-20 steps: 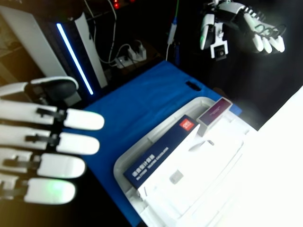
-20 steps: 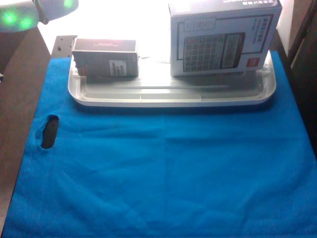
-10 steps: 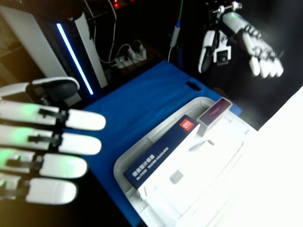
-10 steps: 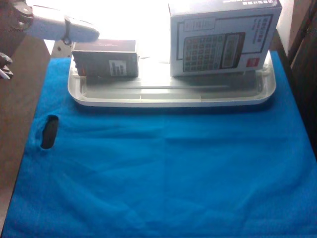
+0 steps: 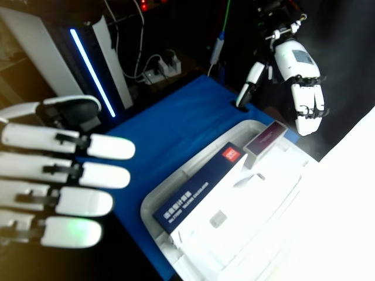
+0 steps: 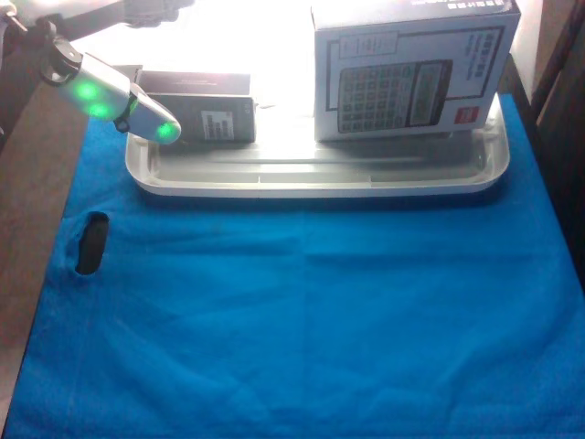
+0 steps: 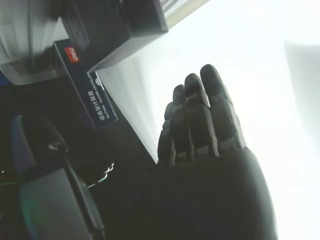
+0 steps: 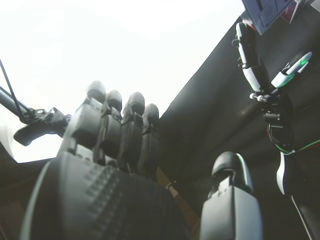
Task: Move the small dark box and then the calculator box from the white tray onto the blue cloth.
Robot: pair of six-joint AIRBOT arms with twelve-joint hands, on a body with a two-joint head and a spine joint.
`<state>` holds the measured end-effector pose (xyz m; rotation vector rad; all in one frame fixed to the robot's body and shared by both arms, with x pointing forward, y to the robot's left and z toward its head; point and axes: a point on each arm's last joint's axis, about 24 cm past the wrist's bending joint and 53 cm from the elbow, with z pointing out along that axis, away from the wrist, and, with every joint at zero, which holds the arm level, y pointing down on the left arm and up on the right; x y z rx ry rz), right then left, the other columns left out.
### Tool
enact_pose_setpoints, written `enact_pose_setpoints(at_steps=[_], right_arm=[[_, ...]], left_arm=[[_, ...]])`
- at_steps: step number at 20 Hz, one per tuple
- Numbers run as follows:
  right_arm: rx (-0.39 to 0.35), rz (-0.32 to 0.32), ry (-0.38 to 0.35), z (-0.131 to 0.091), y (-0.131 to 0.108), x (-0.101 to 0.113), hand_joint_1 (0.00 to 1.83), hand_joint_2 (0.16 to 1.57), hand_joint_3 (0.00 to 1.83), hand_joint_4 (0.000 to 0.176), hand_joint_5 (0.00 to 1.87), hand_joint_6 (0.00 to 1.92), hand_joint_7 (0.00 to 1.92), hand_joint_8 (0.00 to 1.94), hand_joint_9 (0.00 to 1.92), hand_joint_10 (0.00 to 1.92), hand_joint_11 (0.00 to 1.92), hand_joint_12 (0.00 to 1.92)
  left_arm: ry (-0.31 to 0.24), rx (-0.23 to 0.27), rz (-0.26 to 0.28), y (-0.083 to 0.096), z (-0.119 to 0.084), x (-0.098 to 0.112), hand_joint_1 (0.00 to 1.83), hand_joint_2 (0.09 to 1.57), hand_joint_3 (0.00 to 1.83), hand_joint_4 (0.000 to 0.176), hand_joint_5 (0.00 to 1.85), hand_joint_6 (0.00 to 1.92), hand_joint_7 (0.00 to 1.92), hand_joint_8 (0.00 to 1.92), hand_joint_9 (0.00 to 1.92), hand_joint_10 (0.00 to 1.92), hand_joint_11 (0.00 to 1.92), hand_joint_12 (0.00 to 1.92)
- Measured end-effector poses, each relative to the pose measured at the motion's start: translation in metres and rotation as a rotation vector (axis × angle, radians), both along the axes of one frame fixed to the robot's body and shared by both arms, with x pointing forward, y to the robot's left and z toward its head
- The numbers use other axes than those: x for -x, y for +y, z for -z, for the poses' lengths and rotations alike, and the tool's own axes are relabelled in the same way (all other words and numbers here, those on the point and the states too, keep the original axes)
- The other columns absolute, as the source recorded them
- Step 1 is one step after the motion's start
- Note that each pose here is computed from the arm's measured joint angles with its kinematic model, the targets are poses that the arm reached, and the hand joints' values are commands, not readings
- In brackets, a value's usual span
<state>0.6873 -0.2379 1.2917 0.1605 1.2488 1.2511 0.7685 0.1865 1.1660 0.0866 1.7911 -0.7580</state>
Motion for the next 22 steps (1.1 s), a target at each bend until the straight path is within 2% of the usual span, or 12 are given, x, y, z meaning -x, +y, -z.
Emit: enact_pose_setpoints(at_steps=[6, 8, 9, 10, 11, 12, 13, 15, 17, 18, 20, 22], right_arm=[[0.001, -0.005, 0.001, 0.000, 0.001, 0.001, 0.37, 0.97, 0.00, 0.000, 0.47, 0.00, 0.46, 0.00, 0.26, 0.01, 0.22, 0.01], [0.001, -0.006, 0.001, 0.001, 0.001, 0.001, 0.37, 0.95, 0.00, 0.000, 0.48, 0.01, 0.47, 0.00, 0.25, 0.00, 0.21, 0.01], [0.001, -0.006, 0.002, 0.001, 0.001, 0.001, 0.37, 0.94, 0.00, 0.000, 0.47, 0.00, 0.46, 0.00, 0.24, 0.00, 0.21, 0.01], [0.001, -0.008, 0.001, 0.001, 0.002, 0.001, 0.36, 0.94, 0.00, 0.000, 0.47, 0.00, 0.46, 0.00, 0.24, 0.00, 0.21, 0.01], [0.001, -0.009, 0.002, 0.001, 0.002, 0.001, 0.36, 0.94, 0.00, 0.000, 0.46, 0.00, 0.46, 0.00, 0.24, 0.00, 0.21, 0.01], [0.003, -0.011, 0.002, 0.001, 0.003, 0.001, 0.37, 0.93, 0.00, 0.000, 0.48, 0.01, 0.46, 0.00, 0.23, 0.00, 0.21, 0.00], [0.003, -0.010, 0.002, 0.001, 0.003, 0.001, 0.39, 0.93, 0.00, 0.000, 0.49, 0.01, 0.47, 0.00, 0.25, 0.00, 0.22, 0.01], [0.002, -0.010, 0.002, 0.001, 0.003, 0.001, 0.39, 0.93, 0.00, 0.000, 0.46, 0.00, 0.45, 0.00, 0.23, 0.00, 0.21, 0.01], [0.003, -0.011, 0.001, 0.001, 0.003, 0.001, 0.38, 0.92, 0.00, 0.000, 0.45, 0.00, 0.45, 0.00, 0.23, 0.00, 0.21, 0.01], [0.003, -0.011, 0.002, 0.001, 0.003, 0.001, 0.38, 0.93, 0.00, 0.000, 0.46, 0.00, 0.46, 0.00, 0.23, 0.00, 0.22, 0.01], [0.002, -0.010, 0.002, 0.001, 0.003, 0.001, 0.38, 0.94, 0.00, 0.000, 0.47, 0.01, 0.45, 0.00, 0.22, 0.00, 0.21, 0.00], [0.003, -0.011, 0.002, 0.001, 0.003, 0.001, 0.39, 0.94, 0.00, 0.000, 0.48, 0.01, 0.45, 0.00, 0.23, 0.01, 0.22, 0.01]], left_arm=[[0.014, -0.050, 0.008, -0.014, 0.017, -0.007, 1.02, 0.81, 0.00, 0.000, 0.25, 0.00, 0.56, 0.01, 0.64, 0.01, 0.44, 0.34], [0.016, -0.056, -0.009, -0.009, 0.019, -0.012, 1.14, 0.88, 0.00, 0.000, 0.43, 0.01, 0.81, 0.02, 0.75, 0.01, 0.36, 0.29], [0.022, -0.061, -0.024, -0.006, 0.021, -0.016, 1.17, 0.94, 0.01, 0.000, 0.65, 0.02, 0.96, 0.02, 0.84, 0.01, 0.41, 0.55], [0.027, -0.059, -0.035, -0.004, 0.023, -0.018, 1.33, 1.01, 0.02, 0.000, 0.81, 0.01, 1.07, 0.65, 0.95, 0.04, 0.45, 0.98], [0.032, -0.053, -0.045, -0.002, 0.023, -0.020, 1.28, 1.08, 0.00, 0.000, 1.02, 0.49, 1.01, 1.07, 1.05, 0.22, 0.60, 1.24], [0.032, -0.051, -0.049, 0.000, 0.022, -0.021, 1.25, 1.10, 0.00, 0.000, 1.10, 0.58, 0.92, 1.22, 0.92, 0.68, 0.61, 1.38], [0.033, -0.050, -0.053, 0.000, 0.023, -0.022, 1.26, 1.09, 0.00, 0.000, 1.17, 0.50, 0.92, 1.25, 0.80, 0.98, 0.52, 1.50], [0.037, -0.039, -0.057, -0.001, 0.023, -0.023, 1.27, 1.09, 0.00, 0.000, 1.23, 0.36, 0.93, 1.27, 0.72, 1.21, 0.50, 1.58], [0.042, -0.019, -0.066, -0.001, 0.024, -0.026, 1.20, 1.02, 0.00, 0.000, 1.20, 0.59, 0.86, 1.00, 0.72, 1.22, 0.49, 1.56], [0.047, -0.002, -0.069, -0.001, 0.025, -0.027, 1.26, 1.08, 0.00, 0.000, 1.21, 0.43, 0.90, 1.24, 0.71, 1.23, 0.49, 1.57], [0.059, 0.040, -0.085, 0.001, 0.025, -0.029, 1.25, 1.09, 0.00, 0.000, 1.18, 0.60, 0.89, 1.17, 0.74, 0.91, 0.43, 1.38], [0.050, 0.088, -0.088, 0.004, 0.016, -0.029, 1.25, 1.09, 0.00, 0.000, 1.16, 0.59, 0.91, 1.18, 0.82, 0.91, 0.54, 1.38]])
